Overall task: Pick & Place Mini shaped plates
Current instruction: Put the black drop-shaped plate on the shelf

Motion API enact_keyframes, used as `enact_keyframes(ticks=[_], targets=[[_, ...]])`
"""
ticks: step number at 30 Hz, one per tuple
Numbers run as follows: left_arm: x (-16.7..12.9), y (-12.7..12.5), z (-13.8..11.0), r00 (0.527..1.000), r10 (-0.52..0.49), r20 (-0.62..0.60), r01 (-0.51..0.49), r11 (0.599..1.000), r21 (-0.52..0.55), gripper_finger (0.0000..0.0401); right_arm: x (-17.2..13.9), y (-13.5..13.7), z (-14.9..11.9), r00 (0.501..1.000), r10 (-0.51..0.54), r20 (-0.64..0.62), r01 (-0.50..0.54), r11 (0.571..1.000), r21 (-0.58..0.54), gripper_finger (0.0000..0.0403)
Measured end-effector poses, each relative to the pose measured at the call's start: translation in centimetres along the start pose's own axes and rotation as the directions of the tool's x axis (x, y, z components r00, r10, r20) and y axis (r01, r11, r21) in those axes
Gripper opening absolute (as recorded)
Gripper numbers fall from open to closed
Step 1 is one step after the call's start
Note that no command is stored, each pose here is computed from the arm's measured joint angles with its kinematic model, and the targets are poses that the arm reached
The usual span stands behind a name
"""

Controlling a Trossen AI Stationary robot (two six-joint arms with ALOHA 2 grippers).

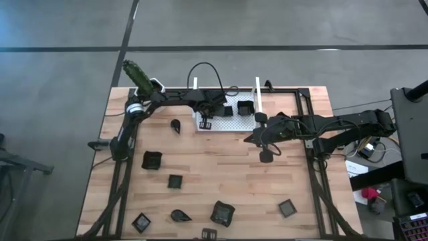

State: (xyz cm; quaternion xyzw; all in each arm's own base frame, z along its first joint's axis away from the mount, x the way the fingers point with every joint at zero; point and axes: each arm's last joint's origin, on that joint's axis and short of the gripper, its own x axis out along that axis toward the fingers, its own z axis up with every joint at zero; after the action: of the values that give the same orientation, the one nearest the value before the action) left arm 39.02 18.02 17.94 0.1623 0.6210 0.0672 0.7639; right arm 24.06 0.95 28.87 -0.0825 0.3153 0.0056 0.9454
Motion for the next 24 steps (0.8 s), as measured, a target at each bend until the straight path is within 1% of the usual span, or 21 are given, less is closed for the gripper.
enact_keyframes(ticks=[4,24], targets=[[0.07,0.29,-0.2,1.0,0.0,-0.001,0.0,1.0,-0.015,0.0,0.0,0.0,0.0,1.0,0.0,0.0,0.0,1.0,0.0,0.0008],[0.08,0.33,-0.21,1.0,-0.009,0.006,0.009,1.0,-0.02,0.0,0.0,0.0,0.0,1.0,0.0,0.0,0.0,1.0,0.0,0.0008]])
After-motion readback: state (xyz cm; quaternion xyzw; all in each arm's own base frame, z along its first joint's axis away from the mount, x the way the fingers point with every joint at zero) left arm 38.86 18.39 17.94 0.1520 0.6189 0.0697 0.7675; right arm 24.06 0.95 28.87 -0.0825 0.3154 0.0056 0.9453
